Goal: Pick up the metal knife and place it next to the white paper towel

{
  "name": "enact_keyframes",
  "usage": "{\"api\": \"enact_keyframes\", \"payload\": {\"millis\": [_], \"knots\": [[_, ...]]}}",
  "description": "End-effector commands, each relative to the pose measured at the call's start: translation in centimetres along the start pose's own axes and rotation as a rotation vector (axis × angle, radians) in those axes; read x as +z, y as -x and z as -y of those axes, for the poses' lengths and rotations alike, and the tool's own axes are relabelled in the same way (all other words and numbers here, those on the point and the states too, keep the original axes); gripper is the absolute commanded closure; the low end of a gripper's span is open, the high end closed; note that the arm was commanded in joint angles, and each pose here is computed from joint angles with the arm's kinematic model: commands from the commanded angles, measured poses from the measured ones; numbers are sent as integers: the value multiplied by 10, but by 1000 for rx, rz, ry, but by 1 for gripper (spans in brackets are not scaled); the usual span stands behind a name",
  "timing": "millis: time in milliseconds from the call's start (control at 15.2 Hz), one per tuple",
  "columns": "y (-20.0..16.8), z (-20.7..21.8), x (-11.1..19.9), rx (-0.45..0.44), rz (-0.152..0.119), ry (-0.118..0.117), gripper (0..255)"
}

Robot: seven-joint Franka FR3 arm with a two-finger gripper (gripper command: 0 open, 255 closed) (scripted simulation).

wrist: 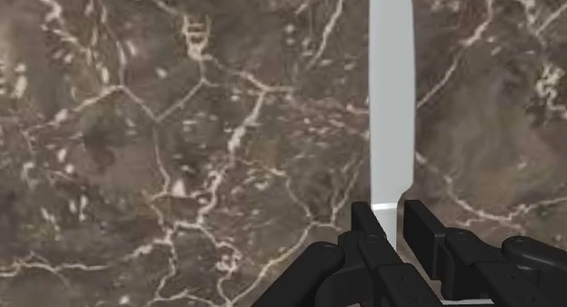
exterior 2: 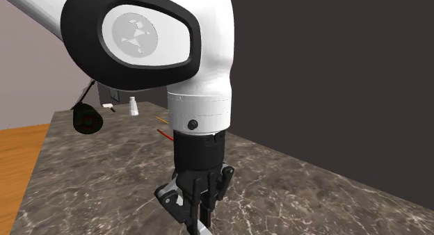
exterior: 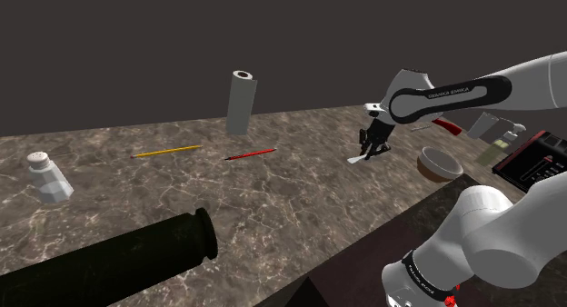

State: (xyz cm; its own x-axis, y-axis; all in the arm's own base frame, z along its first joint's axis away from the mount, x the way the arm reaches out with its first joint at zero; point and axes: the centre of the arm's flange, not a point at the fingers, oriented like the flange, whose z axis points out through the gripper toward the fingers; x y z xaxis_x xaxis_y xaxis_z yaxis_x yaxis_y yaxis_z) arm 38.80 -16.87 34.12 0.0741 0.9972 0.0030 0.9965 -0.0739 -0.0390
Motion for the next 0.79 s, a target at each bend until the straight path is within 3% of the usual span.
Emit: {"api": "enact_keyframes", "payload": {"millis": [0,726], "knots": [[0,0,-7,0,0,-2,255],[0,3,-66,0,0,-2,255]]}}
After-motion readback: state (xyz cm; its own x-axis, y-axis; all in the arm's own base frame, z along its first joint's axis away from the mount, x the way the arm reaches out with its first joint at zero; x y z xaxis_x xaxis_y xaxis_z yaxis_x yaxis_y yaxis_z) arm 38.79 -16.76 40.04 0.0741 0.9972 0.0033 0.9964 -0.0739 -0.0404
